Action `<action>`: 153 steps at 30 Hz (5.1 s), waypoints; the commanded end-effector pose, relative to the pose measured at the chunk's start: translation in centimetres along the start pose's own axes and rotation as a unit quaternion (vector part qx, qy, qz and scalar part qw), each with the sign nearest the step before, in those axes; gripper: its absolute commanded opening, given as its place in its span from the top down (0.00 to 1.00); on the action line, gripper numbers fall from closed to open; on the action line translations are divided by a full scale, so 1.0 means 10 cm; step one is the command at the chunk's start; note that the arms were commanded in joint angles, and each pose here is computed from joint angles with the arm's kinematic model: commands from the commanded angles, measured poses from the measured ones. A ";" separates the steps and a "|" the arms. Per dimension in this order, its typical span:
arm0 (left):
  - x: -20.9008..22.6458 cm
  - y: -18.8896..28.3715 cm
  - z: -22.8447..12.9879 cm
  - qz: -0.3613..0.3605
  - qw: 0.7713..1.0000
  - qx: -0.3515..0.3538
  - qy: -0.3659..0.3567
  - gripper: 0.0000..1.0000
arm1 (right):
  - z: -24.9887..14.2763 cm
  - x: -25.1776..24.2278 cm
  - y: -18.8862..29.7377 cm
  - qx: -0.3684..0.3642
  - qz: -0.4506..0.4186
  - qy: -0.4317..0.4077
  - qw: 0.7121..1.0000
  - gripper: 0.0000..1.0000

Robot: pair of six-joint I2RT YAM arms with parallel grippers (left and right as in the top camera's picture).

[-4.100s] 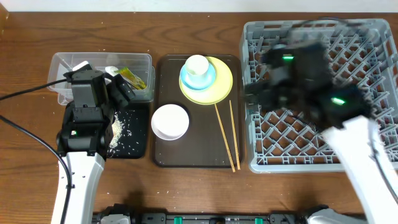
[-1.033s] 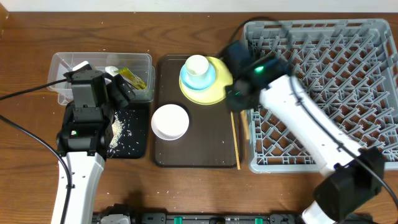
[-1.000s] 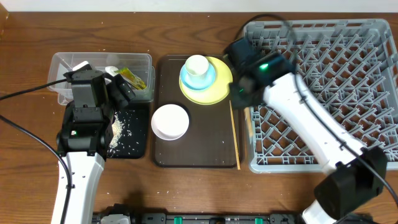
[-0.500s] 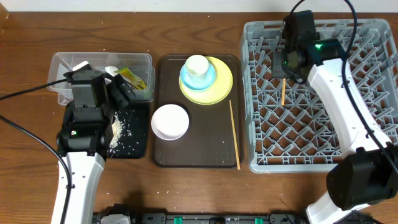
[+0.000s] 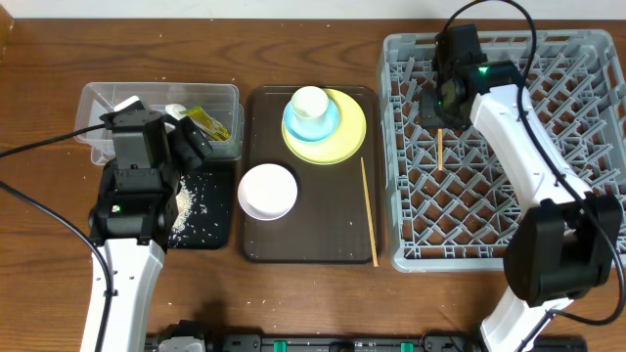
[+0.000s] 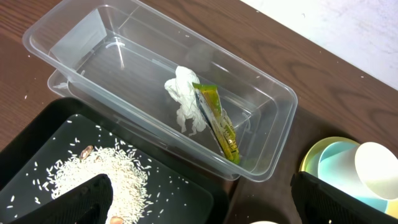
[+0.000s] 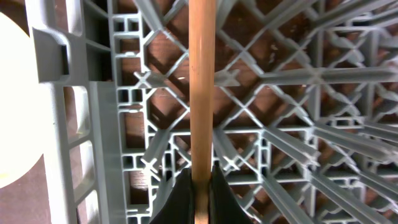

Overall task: Sort waste into correct bins and load items into the dishwasher rack
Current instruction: 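Carry the chopstick into the dish rack and stand it upright, then return the right gripper to the brown tray and grasp the second chopstick, then carry the second chopstick into the rack and release it upright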

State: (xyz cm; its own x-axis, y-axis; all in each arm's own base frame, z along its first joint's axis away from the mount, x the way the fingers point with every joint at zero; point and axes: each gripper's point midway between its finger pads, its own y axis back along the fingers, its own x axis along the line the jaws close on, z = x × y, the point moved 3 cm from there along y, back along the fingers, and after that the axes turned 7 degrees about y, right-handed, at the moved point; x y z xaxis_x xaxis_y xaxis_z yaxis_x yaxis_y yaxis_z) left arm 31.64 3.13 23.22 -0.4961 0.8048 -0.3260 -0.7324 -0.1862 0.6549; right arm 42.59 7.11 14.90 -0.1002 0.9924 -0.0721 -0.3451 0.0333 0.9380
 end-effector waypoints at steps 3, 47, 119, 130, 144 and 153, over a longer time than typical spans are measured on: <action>0.00 0.02 0.05 0.002 1.000 -0.008 -0.004 0.06 | -0.04 0.10 -0.15 0.018 0.031 0.007 0.999 0.99; 0.00 0.02 0.05 0.002 1.000 -0.008 -0.004 0.06 | -0.59 1.53 0.61 0.045 0.112 0.102 0.987 0.69; 0.00 0.02 0.05 0.002 1.000 -0.008 -0.004 0.06 | -1.83 1.59 -0.27 0.122 -0.010 0.095 0.988 0.78; 0.00 0.02 0.05 0.002 1.000 -0.008 -0.004 0.06 | -1.93 1.55 -0.38 0.126 -0.012 0.085 0.988 0.78; 0.00 0.02 0.05 0.002 1.000 -0.008 -0.004 0.06 | -1.95 1.58 -0.36 0.134 -0.002 0.083 0.987 0.98; 0.00 0.02 0.05 0.002 1.000 -0.008 -0.004 0.06 | -1.55 1.66 0.01 0.085 0.031 0.076 0.993 0.99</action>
State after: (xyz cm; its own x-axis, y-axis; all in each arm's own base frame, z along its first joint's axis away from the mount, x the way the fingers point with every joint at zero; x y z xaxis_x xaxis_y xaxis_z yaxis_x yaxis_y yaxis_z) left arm 31.64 3.13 23.22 -0.4961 0.8048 -0.3260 -0.7324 -0.1862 0.6549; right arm 24.49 20.68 4.87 -0.2654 0.9587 -0.1019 -0.0823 0.0828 0.9932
